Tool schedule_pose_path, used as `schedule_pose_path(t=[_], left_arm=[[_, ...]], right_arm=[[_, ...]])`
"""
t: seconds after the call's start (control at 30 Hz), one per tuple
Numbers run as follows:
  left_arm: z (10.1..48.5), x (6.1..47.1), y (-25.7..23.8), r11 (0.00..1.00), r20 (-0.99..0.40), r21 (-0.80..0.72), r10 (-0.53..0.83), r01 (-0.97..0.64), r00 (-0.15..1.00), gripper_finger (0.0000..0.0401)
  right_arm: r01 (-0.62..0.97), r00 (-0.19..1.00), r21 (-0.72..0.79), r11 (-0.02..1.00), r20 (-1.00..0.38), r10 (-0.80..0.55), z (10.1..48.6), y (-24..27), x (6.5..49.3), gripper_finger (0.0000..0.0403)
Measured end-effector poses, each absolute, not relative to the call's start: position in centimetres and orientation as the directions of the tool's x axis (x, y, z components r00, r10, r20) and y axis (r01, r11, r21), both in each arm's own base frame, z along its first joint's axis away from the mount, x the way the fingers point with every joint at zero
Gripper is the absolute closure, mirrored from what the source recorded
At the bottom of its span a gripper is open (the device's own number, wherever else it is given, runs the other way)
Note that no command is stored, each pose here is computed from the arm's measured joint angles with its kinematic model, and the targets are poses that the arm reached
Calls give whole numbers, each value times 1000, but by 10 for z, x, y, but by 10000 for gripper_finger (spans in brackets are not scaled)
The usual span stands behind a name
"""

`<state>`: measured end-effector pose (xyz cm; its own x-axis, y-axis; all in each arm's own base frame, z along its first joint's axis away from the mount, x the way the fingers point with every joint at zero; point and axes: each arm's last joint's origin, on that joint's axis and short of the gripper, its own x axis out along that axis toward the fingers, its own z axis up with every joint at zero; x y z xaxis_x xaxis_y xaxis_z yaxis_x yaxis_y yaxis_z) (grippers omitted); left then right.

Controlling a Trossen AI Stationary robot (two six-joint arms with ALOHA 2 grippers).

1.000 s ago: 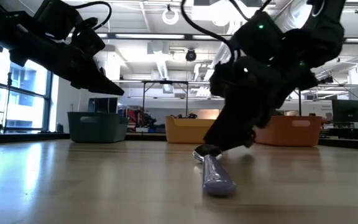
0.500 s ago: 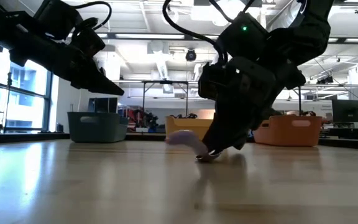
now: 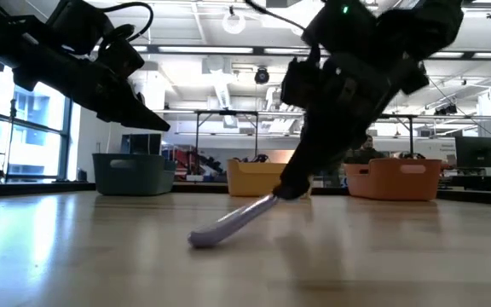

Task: Sort silverware by color (type)
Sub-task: Put the purple spoon into the orange bin

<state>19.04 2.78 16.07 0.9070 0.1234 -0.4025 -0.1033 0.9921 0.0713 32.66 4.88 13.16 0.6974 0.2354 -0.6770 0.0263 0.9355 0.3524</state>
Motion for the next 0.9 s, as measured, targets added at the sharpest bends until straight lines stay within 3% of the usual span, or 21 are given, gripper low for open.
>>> schedule_pose_path(t=[0.43, 0.63, 0.9], left_arm=[[161, 190, 28, 992, -402, 71, 123, -103, 907, 295], [161, 190, 28, 992, -402, 71, 123, -103, 907, 295], [161, 190, 27, 993, -402, 70, 119, -99, 908, 295]], right_arm=[[215, 686, 91, 972, -722, -84, 193, 52, 281, 403], [349, 644, -32, 936, -717, -265, 208, 45, 261, 402], [455, 541, -115, 883, -752, -377, 209, 33, 246, 402]])
